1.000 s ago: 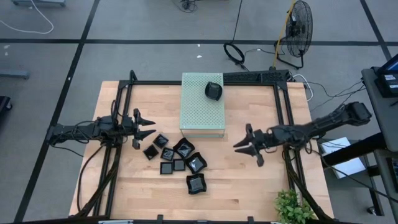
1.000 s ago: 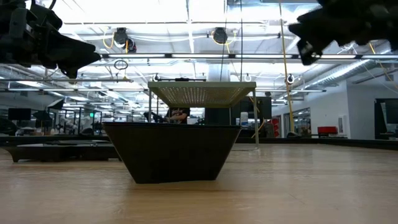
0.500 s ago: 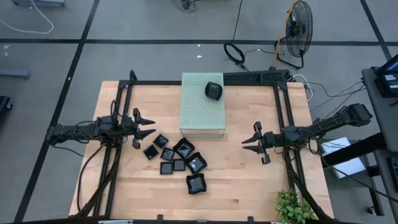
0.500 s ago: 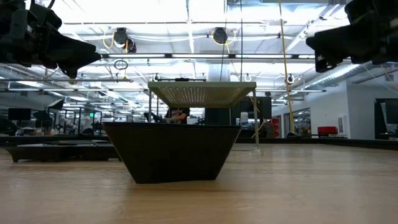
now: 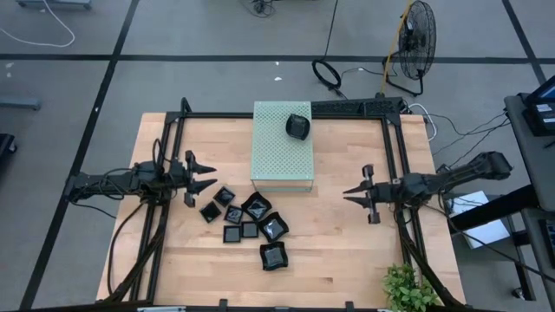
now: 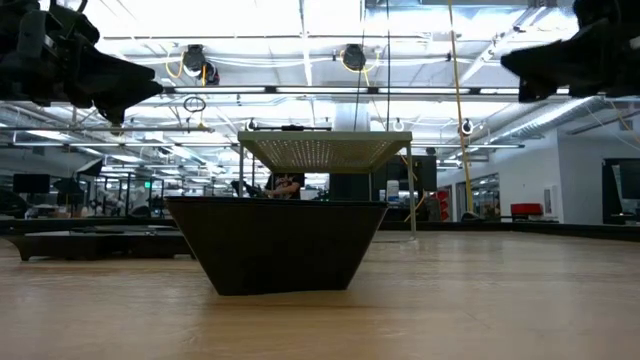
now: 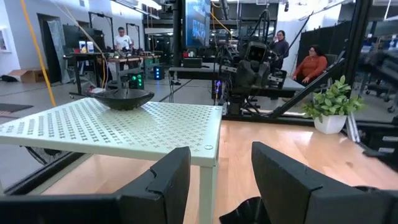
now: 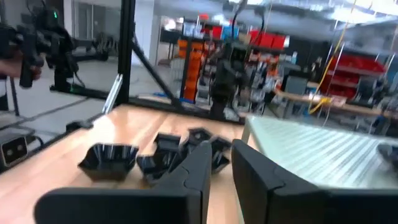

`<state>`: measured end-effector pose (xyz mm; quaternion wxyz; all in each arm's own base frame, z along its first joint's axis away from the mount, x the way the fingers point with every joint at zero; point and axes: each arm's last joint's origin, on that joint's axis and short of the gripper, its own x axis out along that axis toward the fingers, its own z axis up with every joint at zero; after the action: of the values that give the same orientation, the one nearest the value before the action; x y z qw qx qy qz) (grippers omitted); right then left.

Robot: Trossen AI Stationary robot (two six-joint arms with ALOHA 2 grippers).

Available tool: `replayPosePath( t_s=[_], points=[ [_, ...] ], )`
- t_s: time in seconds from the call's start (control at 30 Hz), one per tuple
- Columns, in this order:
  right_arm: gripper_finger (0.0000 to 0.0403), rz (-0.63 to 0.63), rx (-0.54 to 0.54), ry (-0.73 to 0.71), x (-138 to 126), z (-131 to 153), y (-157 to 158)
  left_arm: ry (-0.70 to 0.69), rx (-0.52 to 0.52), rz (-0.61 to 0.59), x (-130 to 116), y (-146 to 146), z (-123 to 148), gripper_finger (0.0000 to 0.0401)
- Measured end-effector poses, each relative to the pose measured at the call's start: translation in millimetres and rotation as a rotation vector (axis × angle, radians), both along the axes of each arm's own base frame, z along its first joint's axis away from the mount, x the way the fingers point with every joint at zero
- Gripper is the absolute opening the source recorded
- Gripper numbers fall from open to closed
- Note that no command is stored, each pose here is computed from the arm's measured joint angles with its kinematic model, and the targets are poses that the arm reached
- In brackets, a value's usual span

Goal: Pick & Place Mini shaped plates
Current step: Put the black square plate on the shelf

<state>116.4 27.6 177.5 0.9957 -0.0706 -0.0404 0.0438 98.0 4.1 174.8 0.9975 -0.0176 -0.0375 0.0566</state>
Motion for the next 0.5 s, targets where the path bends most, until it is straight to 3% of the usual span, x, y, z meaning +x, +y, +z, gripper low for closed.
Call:
replayPosePath(
  t_s=[0.17,0.33,0.5],
  points=[
    [0.0039,0.001,0.000,0.027,-9,-3,-2,-0.012,-0.101,-0.007,0,0,0,0.0175],
    [0.0038,0.001,0.017,0.117,-15,-12,-4,-0.035,-0.117,-0.002,0,0,2,0.0175],
    [0.0026,0.005,0.007,0.084,-19,-10,-5,-0.114,-0.134,0.021,-1,1,9,0.0175]
  ],
)
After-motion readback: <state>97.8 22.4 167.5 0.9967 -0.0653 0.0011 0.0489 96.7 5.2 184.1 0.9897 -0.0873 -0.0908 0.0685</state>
